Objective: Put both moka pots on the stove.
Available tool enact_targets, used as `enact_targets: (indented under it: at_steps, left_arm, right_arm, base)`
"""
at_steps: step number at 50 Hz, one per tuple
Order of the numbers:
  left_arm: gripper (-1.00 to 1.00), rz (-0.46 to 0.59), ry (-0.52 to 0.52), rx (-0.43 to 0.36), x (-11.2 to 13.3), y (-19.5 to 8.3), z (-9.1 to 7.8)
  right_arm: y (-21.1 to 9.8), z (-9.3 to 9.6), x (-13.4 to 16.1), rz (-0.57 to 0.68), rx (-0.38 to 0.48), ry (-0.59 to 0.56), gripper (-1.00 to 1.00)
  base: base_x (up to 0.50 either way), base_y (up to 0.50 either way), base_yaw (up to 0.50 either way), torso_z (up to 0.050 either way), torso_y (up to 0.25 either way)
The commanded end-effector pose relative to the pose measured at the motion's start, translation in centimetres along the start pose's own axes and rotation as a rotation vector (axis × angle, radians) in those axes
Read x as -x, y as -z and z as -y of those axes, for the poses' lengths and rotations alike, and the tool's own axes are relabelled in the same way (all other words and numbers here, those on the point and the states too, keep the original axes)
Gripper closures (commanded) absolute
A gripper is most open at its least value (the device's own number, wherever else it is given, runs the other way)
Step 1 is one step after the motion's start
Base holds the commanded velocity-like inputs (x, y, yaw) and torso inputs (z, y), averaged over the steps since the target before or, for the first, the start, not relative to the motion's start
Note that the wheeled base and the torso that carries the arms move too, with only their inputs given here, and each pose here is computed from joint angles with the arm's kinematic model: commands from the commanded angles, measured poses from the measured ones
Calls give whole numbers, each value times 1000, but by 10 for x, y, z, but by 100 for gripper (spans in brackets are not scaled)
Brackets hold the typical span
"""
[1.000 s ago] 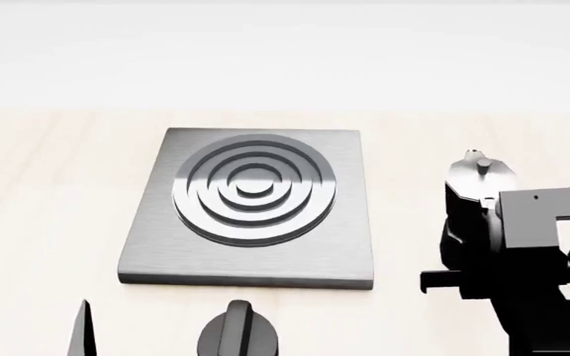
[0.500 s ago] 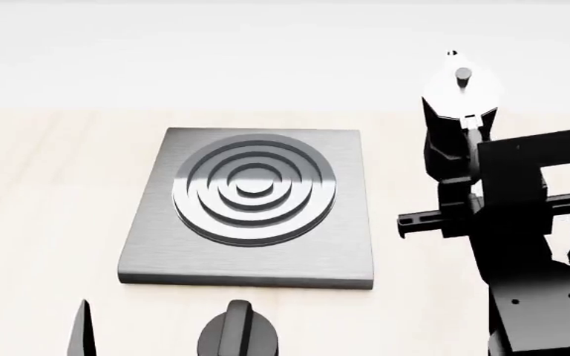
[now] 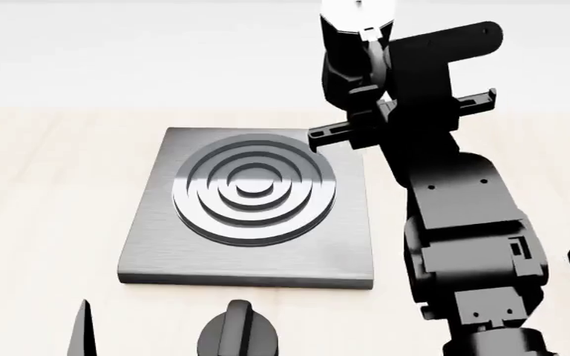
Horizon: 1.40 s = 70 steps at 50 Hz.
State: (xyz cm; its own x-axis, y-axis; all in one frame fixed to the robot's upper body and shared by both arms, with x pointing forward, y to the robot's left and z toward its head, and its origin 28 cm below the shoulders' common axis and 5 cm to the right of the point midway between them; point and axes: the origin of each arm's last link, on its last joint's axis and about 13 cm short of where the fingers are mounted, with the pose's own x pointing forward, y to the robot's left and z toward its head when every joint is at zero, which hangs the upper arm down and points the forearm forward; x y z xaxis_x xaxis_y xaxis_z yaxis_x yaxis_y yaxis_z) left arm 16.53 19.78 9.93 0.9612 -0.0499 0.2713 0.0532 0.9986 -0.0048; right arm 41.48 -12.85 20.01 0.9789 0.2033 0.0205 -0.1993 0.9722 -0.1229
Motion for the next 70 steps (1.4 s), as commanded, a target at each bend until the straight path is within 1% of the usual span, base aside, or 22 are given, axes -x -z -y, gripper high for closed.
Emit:
enact_targets:
  at_steps: [1, 2, 7, 10, 18, 22, 28, 37, 49, 70]
  left_arm:
    - [-100, -2, 2, 4, 0, 0, 0]
    - [-100, -5, 7, 3, 0, 2, 1]
    - [-100, -2, 9, 4, 0, 0, 1]
    - [-100, -1, 7, 5, 0, 0, 1]
    - [-100, -1, 7, 2, -1, 2, 0]
    - [-100, 9, 11, 13, 0, 1, -1]
    - [-100, 15, 20, 8, 1, 1, -2]
    - [-100, 10, 47, 17, 3, 0, -1]
    - [-100, 11, 43, 17, 2, 1, -2]
    - [-100, 14, 42, 21, 2, 2, -2]
  right_arm:
    - [-20, -31, -27, 37, -28, -130, 100]
    - [-17, -35, -30, 28, -19, -127, 100]
    - [-12, -48, -32, 0, -26, -170, 100]
    - [-13, -52, -32, -5, -23, -184, 100]
    - [-11, -67, -32, 1, -52, -232, 100]
    - [-6, -73, -31, 3, -63, -248, 100]
    - [2, -81, -29, -7, -68, -266, 100]
    - [11, -85, -27, -28, -59, -273, 100]
    - [20, -86, -25, -52, -66, -277, 100]
    - [26, -86, -23, -68, -64, -275, 100]
  base:
    - [0, 0, 0, 0, 0]
    - [0, 0, 0, 0, 0]
    - [0, 0, 0, 0, 2]
    - [0, 0, 0, 0, 0]
    - [0, 0, 0, 0, 1]
    - [0, 0, 0, 0, 0]
    - [0, 0, 0, 0, 2]
    - [0, 0, 0, 0, 1]
    - [0, 0, 0, 0, 1]
    - [0, 0, 0, 0, -141]
